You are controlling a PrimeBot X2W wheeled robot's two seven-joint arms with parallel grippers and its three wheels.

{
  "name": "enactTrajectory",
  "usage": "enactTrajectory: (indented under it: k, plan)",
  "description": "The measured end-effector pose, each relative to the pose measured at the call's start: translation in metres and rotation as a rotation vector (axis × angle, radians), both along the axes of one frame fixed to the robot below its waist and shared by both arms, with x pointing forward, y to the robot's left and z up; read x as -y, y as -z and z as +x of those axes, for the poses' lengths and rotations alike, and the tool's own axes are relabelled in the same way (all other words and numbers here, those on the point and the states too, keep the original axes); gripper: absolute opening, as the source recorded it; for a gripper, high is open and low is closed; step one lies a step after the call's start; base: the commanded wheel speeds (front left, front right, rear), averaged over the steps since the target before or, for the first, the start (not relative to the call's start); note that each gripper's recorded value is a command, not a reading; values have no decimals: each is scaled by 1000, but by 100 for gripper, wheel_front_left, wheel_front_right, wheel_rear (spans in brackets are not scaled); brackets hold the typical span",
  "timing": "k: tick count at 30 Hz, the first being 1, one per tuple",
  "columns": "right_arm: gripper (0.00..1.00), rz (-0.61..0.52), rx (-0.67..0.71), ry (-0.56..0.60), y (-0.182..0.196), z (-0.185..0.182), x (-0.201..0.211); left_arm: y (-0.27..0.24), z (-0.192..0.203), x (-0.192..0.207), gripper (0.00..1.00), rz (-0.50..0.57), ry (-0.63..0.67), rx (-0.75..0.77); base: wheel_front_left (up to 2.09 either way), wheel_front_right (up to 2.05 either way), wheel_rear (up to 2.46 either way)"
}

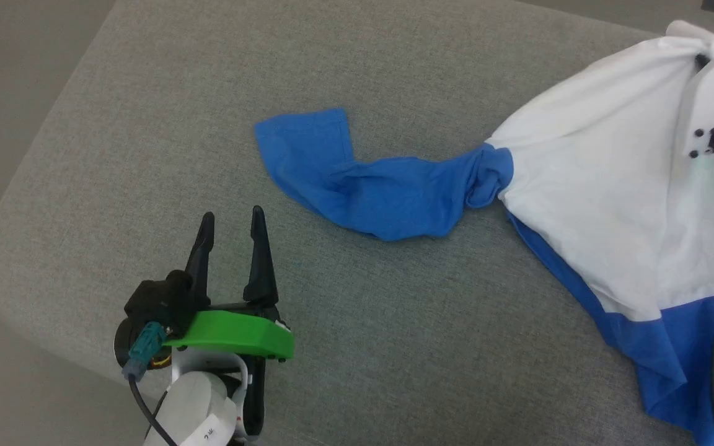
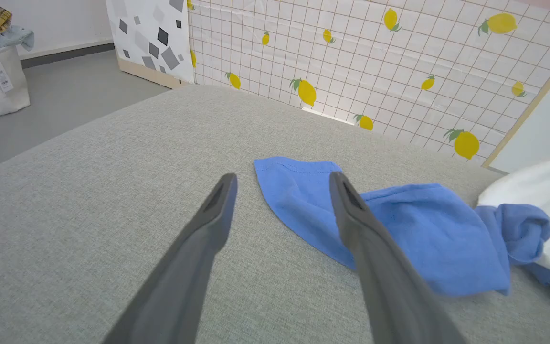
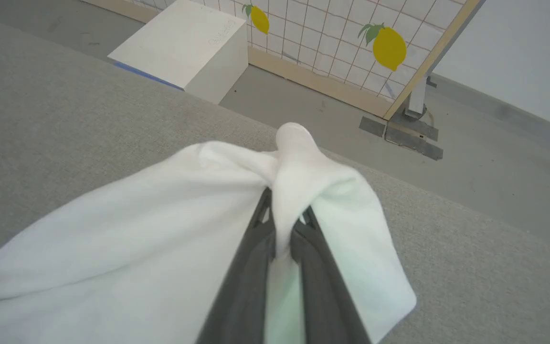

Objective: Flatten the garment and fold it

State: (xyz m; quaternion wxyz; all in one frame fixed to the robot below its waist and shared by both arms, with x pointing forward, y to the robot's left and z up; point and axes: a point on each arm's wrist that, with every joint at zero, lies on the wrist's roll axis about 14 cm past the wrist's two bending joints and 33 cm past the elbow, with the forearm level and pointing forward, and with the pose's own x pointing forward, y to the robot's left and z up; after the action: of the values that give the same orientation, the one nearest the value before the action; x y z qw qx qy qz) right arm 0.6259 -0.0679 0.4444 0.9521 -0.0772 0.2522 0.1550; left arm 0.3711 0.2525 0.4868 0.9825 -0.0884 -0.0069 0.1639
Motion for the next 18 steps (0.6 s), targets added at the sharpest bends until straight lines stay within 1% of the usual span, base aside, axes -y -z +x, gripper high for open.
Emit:
enactTrajectory:
  k: [1, 2, 3, 8, 11, 15, 18]
  plan:
    - [13, 6, -10, 1, 4, -2, -2, 1, 0, -1, 100, 0, -4, -3, 0, 0, 0]
    - [71, 6, -16, -9, 8, -4, -7, 2, 0, 0, 100, 0, -4, -6, 0, 0, 0]
    - [100, 17, -21, -16, 10, -8, -12, 2, 0, 0, 100, -1, -1, -7, 0, 0, 0]
    - [100, 91, 24, -56, 9, -29, -30, -1, 0, 3, 100, 0, 8, 4, 0, 0, 0]
    - [100, 141, 97, -78, -2, -47, -33, -5, -1, 5, 100, 4, 18, 16, 0, 0, 0]
    - [100, 213, 197, -134, -17, -84, -39, -9, -3, 12, 100, 3, 45, 31, 0, 0, 0]
    - [100, 257, 228, -166, -21, -120, -42, -8, -5, 16, 100, -5, 59, 34, 0, 0, 0]
